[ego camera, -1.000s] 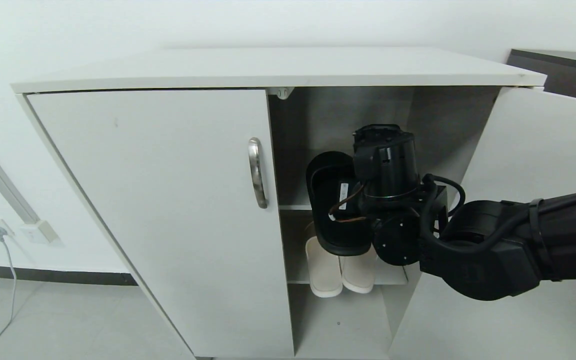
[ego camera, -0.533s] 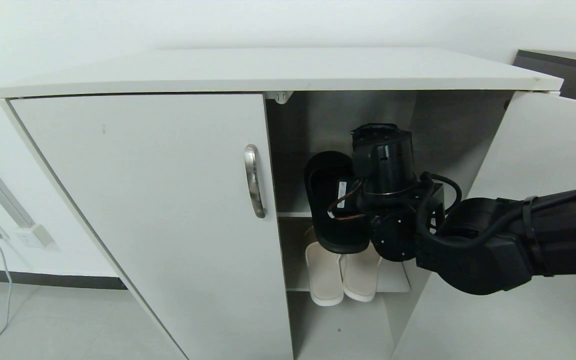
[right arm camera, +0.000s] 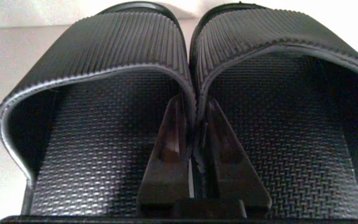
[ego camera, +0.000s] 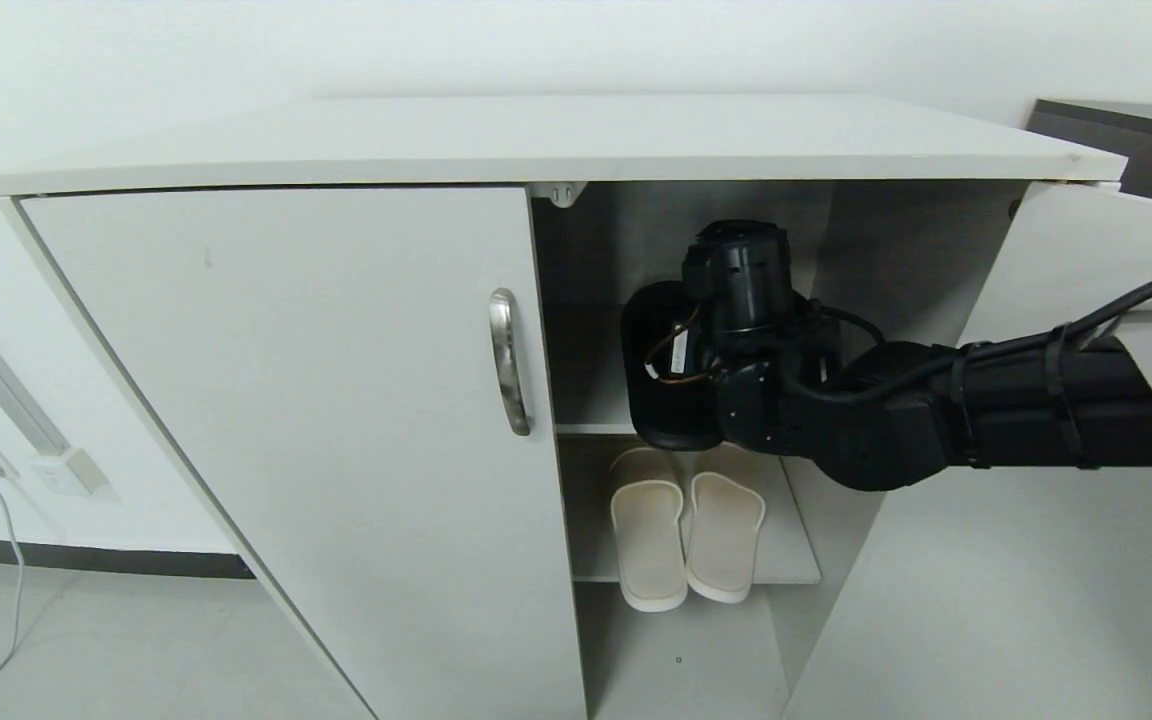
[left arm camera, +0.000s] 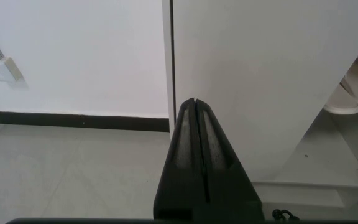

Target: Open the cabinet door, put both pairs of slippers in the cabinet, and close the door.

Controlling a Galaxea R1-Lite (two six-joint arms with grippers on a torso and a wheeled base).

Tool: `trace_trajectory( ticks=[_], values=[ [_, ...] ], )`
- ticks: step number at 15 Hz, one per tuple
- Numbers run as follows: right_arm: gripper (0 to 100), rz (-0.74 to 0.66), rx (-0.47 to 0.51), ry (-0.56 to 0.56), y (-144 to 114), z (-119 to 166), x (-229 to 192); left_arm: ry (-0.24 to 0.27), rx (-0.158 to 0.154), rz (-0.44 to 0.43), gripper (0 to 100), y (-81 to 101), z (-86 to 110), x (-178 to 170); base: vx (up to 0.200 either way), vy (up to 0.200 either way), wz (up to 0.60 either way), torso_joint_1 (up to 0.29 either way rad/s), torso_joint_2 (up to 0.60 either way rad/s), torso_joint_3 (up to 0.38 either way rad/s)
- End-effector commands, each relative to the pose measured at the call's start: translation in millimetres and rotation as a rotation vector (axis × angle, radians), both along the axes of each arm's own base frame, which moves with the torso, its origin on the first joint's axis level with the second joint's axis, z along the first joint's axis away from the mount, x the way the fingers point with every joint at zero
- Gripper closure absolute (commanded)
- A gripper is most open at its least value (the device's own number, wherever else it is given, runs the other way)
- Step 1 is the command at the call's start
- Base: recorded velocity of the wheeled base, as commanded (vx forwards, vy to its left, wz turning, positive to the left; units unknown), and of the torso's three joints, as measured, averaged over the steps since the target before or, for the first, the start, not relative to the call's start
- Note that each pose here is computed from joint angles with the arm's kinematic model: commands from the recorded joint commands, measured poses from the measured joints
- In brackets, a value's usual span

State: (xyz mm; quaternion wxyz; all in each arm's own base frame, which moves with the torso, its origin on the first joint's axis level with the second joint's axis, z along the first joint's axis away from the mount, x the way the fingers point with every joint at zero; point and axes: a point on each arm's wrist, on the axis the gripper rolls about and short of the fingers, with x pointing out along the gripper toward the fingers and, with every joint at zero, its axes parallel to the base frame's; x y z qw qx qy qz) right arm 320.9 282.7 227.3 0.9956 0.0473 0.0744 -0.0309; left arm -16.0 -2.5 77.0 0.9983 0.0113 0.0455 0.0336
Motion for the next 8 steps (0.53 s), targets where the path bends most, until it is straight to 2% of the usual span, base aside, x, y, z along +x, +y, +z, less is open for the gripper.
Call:
trace_trajectory(
  ticks=[1,8],
  values=[
    [100,-0.005,-0.002,0.002,3.8,-0.8,6.4,0.002,0.0,0.001,100,0.0,-0.1,0.1,0.0,0.0,0.0,0.0,0.0,0.0],
    [100,-0.023,-0.017,0.007,5.0,-8.1,19.6,0.002,-0.002,0.001,100,0.0,-0.1,0.1,0.0,0.0,0.0,0.0,0.0,0.0]
  ],
)
